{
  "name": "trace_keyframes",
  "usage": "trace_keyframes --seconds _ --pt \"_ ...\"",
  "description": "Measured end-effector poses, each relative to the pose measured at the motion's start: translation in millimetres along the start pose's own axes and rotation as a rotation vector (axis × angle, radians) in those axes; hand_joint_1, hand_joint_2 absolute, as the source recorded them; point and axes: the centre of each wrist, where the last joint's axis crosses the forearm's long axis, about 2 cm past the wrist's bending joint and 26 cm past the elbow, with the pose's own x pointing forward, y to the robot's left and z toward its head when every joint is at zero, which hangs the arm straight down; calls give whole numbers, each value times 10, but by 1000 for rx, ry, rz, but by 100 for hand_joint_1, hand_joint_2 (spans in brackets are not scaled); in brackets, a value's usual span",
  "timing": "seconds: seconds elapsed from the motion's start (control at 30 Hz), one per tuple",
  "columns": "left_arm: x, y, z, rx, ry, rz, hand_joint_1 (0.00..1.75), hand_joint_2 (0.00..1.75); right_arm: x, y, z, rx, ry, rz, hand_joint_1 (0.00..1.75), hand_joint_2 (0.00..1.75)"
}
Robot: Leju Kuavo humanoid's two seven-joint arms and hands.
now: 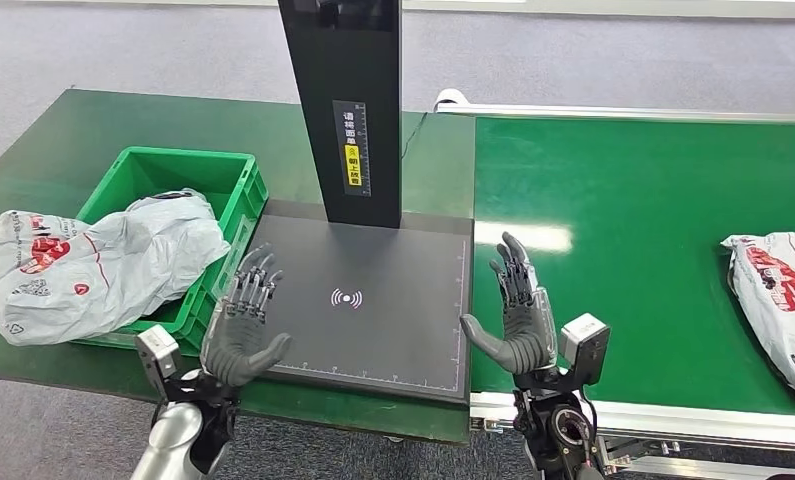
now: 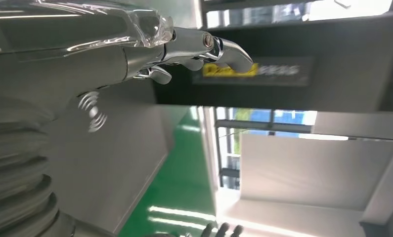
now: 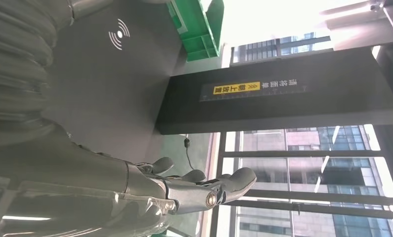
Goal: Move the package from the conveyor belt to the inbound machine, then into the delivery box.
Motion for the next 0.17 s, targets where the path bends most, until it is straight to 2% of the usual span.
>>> trace_keyframes --seconds 0.17 --pt "-129 -139 22 63 66 25 0 175 -5 19 21 -15 11 47 0 175"
